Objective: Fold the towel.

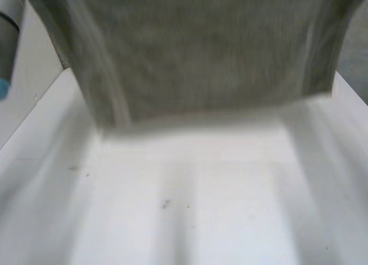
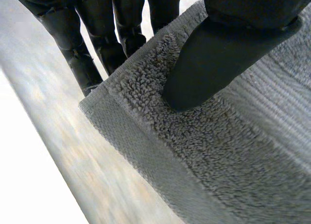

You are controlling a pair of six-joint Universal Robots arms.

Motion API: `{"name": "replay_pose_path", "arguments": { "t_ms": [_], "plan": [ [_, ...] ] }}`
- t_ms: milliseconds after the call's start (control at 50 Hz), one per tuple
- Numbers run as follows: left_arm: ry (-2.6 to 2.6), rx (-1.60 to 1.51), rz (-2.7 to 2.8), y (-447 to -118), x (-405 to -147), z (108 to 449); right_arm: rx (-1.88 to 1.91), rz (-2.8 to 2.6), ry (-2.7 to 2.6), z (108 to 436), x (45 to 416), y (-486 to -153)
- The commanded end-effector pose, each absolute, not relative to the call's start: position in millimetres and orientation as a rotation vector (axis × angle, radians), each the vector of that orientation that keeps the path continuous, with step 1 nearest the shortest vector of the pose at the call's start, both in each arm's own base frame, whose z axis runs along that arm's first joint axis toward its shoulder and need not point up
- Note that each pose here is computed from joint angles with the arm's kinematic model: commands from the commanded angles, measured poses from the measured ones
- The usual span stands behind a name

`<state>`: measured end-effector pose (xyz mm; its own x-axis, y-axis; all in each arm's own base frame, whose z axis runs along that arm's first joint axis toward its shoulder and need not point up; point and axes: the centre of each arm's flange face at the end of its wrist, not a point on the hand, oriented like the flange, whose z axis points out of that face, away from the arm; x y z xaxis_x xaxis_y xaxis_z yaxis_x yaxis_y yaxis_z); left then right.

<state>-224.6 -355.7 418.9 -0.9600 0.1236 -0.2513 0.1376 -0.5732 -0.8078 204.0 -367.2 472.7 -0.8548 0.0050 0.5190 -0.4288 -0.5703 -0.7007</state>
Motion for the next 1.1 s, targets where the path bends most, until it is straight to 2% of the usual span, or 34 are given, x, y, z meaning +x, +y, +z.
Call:
{"name": "replay_pose_path", "arguments": {
  "t_ms": [20,40,60,80,100,120,140,160,180,200,220,240,260,280,300,320,340,360,380,400,460,520,560,620,700,740,780,880,1000,1060,1100],
  "plan": [
    [1.469,0.329,-2.889,-347,-218,419,0.720,2.431,-1.529,443,199,-363],
    [1.470,0.329,-2.888,-347,-218,419,0.767,2.357,-1.661,420,201,-362],
    [1.569,0.351,-2.841,-348,-219,397,0.768,2.356,-1.662,420,201,-362],
    [1.570,0.351,-2.840,-348,-219,397,0.824,2.277,-1.786,394,202,-361],
    [1.665,0.369,-2.779,-349,-219,374,0.892,2.201,-1.879,370,204,-359],
    [1.766,0.385,-2.716,-349,-219,348,0.893,2.200,-1.880,370,204,-359],
    [1.767,0.385,-2.716,-349,-219,348,0.963,2.134,-1.951,346,205,-358],
    [1.880,0.404,-2.636,-348,-219,318,1.034,2.079,-2.003,323,207,-355],
    [1.996,0.428,-2.551,-346,-219,286,1.034,2.079,-2.003,323,207,-355],
    [1.997,0.428,-2.550,-346,-219,286,1.087,2.031,-2.041,300,208,-354],
    [2.094,0.448,-2.470,-345,-217,257,1.088,2.031,-2.041,300,208,-354],
    [2.095,0.449,-2.470,-345,-217,257,1.127,1.998,-2.064,279,210,-352],
    [2.184,0.466,-2.391,-343,-216,229,1.153,1.967,-2.076,259,210,-351],
    [2.254,0.477,-2.321,-342,-212,203,1.153,1.967,-2.076,259,210,-351],
    [2.255,0.477,-2.320,-342,-212,203,1.175,1.929,-2.099,236,210,-351],
    [2.307,0.478,-2.266,-341,-208,182,1.190,1.896,-2.115,216,209,-351],
    [2.351,0.483,-2.216,-340,-205,163,1.191,1.896,-2.115,216,209,-351],
    [2.352,0.483,-2.215,-340,-205,162,1.207,1.864,-2.133,199,209,-350],
    [2.395,0.488,-2.171,-336,-203,147,1.207,1.863,-2.133,199,209,-350],
    [2.433,0.495,-2.128,-333,-203,135,1.228,1.829,-2.150,186,209,-348],
    [2.458,0.502,-2.094,-328,-202,128,1.267,1.768,-2.168,171,207,-342],
    [2.466,0.533,-2.042,-320,-199,122,1.297,1.735,-2.153,173,205,-335],
    [2.417,0.585,-1.995,-310,-190,130,1.314,1.720,-2.138,179,203,-329],
    [2.376,0.614,-1.980,-305,-184,139,1.326,1.673,-2.100,203,191,-315],
    [2.317,0.712,-1.932,-276,-176,159,1.347,1.546,-2.111,233,167,-292],
    [2.307,0.739,-1.938,-264,-176,169,1.366,1.509,-2.116,243,162,-282],
    [2.310,0.778,-1.979,-238,-177,193,1.395,1.477,-2.113,254,161,-270],
    [2.311,0.846,-2.053,-214,-180,216,1.466,1.412,-2.057,277,156,-247],
    [2.323,0.877,-2.067,-215,-183,217,1.487,1.467,-1.963,281,158,-262],
    [2.332,0.876,-2.055,-235,-185,209,1.505,1.431,-2.016,255,159,-288],
    [2.319,0.895,-2.058,-262,-191,197,1.506,1.418,-2.012,245,160,-302]
  ]
}}
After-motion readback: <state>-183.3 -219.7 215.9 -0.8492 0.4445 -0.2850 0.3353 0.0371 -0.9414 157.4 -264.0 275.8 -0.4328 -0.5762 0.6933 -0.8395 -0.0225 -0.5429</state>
